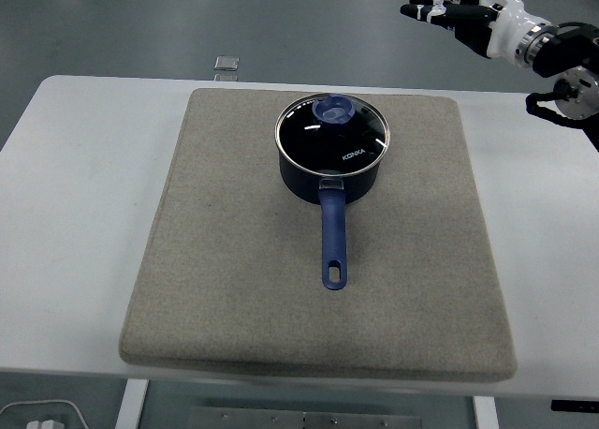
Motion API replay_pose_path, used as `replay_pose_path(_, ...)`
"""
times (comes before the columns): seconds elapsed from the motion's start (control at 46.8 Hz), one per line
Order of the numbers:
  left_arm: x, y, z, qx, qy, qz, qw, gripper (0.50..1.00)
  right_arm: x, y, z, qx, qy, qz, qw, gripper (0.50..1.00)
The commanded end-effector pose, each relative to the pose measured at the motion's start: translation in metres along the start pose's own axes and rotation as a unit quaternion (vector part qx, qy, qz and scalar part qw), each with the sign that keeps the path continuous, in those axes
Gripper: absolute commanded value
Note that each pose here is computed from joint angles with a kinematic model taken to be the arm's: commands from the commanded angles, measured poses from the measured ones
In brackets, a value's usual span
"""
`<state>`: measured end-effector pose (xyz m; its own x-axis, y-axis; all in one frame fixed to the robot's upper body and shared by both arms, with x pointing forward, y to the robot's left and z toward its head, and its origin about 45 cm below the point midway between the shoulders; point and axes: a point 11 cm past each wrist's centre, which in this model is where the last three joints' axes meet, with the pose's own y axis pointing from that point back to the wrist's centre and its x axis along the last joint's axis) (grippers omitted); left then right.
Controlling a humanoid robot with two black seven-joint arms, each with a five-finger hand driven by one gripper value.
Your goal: Lift the pot lid and place it to the right of the pot.
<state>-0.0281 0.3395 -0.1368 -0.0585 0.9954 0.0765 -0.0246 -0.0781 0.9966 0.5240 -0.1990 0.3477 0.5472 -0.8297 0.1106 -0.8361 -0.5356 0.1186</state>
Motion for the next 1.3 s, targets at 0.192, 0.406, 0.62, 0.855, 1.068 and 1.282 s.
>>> replay_pose_path(0.192, 0.000, 0.000, 0.000, 0.000, 0.001, 0.000, 1.000, 1.000, -0.030, -0.009, -0.019, -0.024, 0.169, -0.058, 0.984, 0.921)
replay_pose_path(0.406, 0.000, 0.000, 0.000, 0.000, -0.001, 0.000, 1.000, 1.000, -0.043, -0.010, -0.034, -0.045, 0.283, -0.104, 0.952, 0.921)
replay_pose_path(0.62, 0.000, 0.000, 0.000, 0.001, -0.001, 0.000, 1.000, 1.000, -0.054, -0.012, -0.043, -0.069, 0.409, -0.145, 0.899, 0.921)
replay_pose_path(0.855, 0.000, 0.000, 0.000, 0.000, 0.000, 0.000, 1.000, 1.000, -0.075, -0.018, -0.038, -0.088, 0.494, -0.184, 0.845, 0.921)
replay_pose_path(1.068, 0.000, 0.000, 0.000, 0.000, -0.001, 0.000, 1.000, 1.000, -0.100, -0.027, -0.028, -0.091, 0.540, -0.209, 0.810, 0.921)
replay_pose_path(1.282, 0.000, 0.000, 0.000, 0.000, -0.001, 0.000, 1.000, 1.000, -0.109, -0.029, -0.015, -0.105, 0.571, -0.224, 0.783, 0.921)
